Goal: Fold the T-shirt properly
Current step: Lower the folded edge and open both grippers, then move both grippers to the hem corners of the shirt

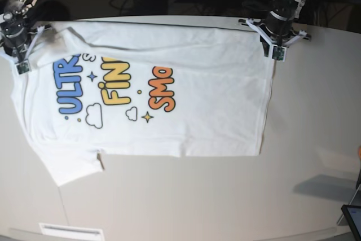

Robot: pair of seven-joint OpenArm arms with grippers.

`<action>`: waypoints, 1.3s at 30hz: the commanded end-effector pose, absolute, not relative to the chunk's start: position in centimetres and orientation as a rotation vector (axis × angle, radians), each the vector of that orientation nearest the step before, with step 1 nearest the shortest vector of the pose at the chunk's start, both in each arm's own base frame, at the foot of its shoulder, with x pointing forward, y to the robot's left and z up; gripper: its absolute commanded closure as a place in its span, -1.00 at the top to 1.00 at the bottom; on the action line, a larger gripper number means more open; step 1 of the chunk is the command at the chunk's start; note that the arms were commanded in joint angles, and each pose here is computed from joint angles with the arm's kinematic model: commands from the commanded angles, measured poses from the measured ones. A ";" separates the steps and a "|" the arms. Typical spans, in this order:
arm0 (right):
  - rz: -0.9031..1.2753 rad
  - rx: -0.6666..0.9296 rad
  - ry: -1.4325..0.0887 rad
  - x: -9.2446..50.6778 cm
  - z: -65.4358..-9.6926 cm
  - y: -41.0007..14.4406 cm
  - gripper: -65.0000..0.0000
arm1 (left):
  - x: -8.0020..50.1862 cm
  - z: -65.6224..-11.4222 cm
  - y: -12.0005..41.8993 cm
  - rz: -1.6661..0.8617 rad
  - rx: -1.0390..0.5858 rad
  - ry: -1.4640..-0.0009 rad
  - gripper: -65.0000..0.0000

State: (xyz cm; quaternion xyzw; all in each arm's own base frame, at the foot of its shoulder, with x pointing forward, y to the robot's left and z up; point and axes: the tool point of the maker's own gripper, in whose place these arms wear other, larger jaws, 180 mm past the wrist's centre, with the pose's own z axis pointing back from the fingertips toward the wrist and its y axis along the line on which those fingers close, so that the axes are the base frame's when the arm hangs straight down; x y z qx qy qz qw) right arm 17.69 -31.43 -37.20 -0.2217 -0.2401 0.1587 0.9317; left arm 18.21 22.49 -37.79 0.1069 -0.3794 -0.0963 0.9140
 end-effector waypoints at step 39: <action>0.333 -0.404 -0.642 40.2 -31.9 -35.8 -0.07 | 33.1 -31.4 32.0 -0.247 0.492 -0.832 0.10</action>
